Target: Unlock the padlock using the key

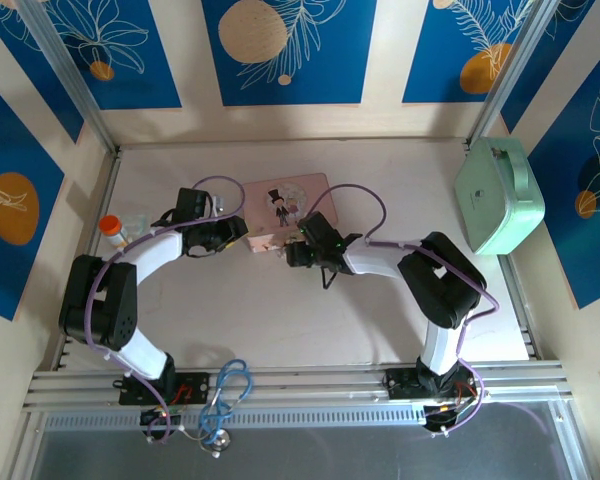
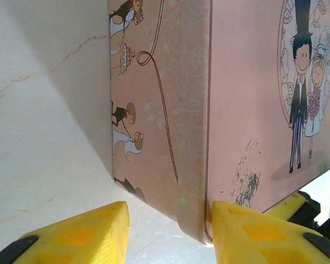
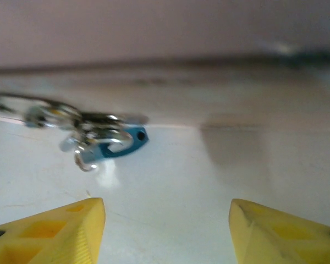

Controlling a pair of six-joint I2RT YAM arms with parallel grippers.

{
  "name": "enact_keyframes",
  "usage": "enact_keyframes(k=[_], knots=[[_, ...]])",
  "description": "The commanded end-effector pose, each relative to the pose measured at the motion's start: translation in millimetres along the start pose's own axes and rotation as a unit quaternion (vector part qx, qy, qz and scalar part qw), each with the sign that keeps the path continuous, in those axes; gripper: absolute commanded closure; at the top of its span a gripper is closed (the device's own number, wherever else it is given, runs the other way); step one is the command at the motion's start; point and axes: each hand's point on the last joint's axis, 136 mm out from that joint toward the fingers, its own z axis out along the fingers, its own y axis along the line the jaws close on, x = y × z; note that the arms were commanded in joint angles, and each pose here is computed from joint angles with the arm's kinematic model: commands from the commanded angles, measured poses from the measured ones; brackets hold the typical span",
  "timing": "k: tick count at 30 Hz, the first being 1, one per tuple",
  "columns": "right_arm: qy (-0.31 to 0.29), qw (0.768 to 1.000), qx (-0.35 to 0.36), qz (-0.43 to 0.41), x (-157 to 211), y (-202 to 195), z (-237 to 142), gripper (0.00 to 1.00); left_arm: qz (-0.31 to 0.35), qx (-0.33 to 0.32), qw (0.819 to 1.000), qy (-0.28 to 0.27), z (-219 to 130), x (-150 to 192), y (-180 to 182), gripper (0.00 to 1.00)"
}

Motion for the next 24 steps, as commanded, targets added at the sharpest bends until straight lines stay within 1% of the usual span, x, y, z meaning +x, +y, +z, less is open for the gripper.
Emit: enact_keyframes(k=[1,4,10,13,17,21,24], knots=[[-0.019,0.999,-0.03,-0.03,-16.0,16.6,4.1,0.39,-0.009,-0.013,1.0,0.006,-1.3,-1.2,10.1,0.58],[-0.007,0.999,-0.04,-0.03,-16.3,19.7,10.2,0.39,-0.009,-0.007,1.0,0.006,-0.8,-1.6,7.8,0.58],[0.021,0.999,-0.027,-0.023,-10.5,16.5,24.1,0.43,-0.003,0.005,1.0,0.009,-2.8,-2.0,0.7,0.58],[0.03,0.999,-0.017,-0.018,-10.4,13.9,25.5,0.43,0.003,0.01,1.0,0.007,-5.8,-3.0,-5.3,0.53],[0.046,0.999,-0.01,-0.007,-10.6,14.2,26.6,0.47,0.014,0.006,1.0,0.004,-8.2,-4.0,-10.9,0.46],[0.057,0.998,-0.015,-0.006,-5.4,19.5,26.2,0.47,0.017,0.01,1.0,0.009,-5.1,-2.3,-16.7,0.46],[0.052,0.998,-0.021,-0.015,-3.5,24.7,19.1,0.46,0.02,0.013,1.0,0.004,-5.8,-1.6,-23.0,0.46]])
